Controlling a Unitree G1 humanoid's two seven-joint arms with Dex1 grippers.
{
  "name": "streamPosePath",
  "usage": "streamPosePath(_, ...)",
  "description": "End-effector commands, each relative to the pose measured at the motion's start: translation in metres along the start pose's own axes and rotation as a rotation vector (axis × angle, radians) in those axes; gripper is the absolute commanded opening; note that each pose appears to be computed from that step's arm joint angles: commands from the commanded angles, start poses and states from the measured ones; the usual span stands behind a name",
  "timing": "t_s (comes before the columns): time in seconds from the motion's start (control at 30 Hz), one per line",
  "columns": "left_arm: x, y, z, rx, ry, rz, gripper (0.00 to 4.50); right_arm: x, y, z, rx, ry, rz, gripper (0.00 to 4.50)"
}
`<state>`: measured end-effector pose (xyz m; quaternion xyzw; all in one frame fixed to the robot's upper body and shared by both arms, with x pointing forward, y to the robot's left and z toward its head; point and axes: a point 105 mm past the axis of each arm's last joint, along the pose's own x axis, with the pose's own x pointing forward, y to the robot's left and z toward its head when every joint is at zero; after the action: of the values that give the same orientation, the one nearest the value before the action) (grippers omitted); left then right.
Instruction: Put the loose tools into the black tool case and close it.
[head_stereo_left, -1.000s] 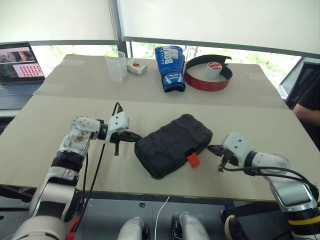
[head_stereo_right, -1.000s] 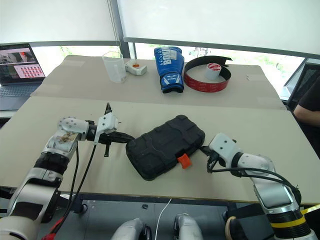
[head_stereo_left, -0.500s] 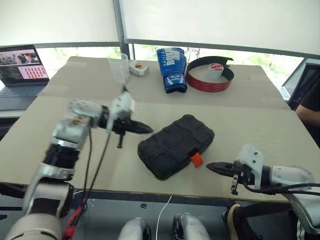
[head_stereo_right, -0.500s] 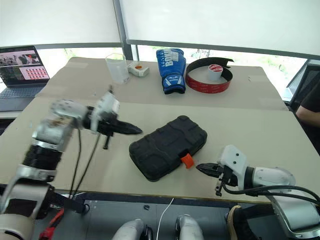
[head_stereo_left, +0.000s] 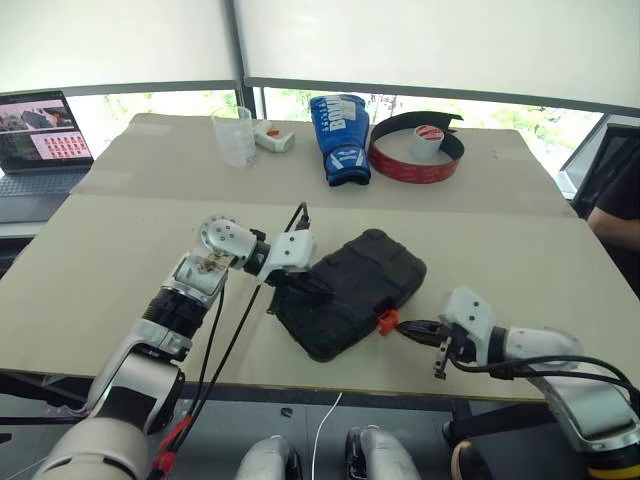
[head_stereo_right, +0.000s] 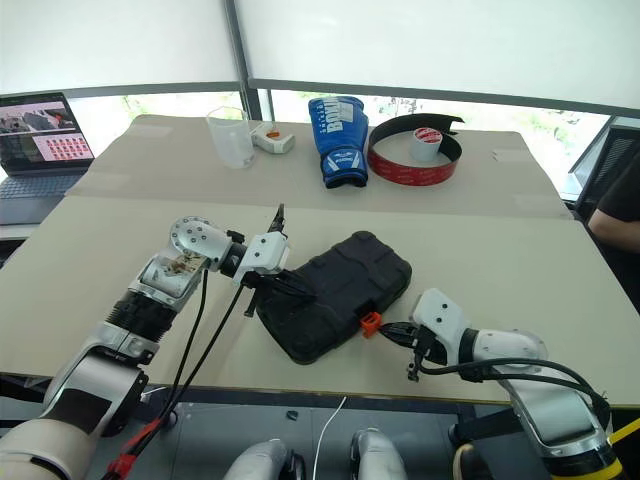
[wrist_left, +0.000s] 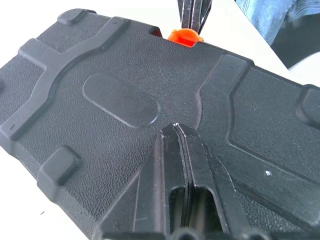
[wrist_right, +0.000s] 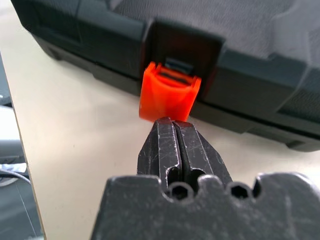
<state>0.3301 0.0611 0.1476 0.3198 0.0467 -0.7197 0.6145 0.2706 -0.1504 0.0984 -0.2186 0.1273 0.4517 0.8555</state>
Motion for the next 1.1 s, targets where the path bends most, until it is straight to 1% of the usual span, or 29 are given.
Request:
streamPosePath(0.03, 0.012, -0.016, -0.022, -0.061, 0.06, -0.059, 0.02, 0.008, -0.003, 0.007, -0.026, -0.035, -0.03, 0.0)
streamPosePath(0.33, 0.017, -0.012, -0.021, -0.033, 0.061, -0.05, 0.02, 0.017, 0.011, 0.022, -0.023, -0.098, -0.005, 0.0)
streamPosePath(0.47, 0.022, -0.014, -0.03, 0.049, 0.124, -0.068, 0.02, 0.008, 0.004, 0.037, -0.032, -0.144, -0.042, 0.0)
streamPosePath(0.63, 0.029, -0.016, -0.041, 0.159, 0.193, -0.09, 0.02, 0.0, -0.006, 0.051, -0.06, -0.166, -0.081, 0.0)
streamPosePath(0.83, 0.033, -0.015, -0.043, 0.178, 0.193, -0.098, 0.02, 0.006, -0.009, 0.054, -0.063, -0.168, -0.077, 0.0)
streamPosePath(1.1, 0.031, -0.017, -0.045, 0.174, 0.192, -0.111, 0.02, 0.004, -0.017, 0.067, -0.087, -0.19, -0.087, 0.0)
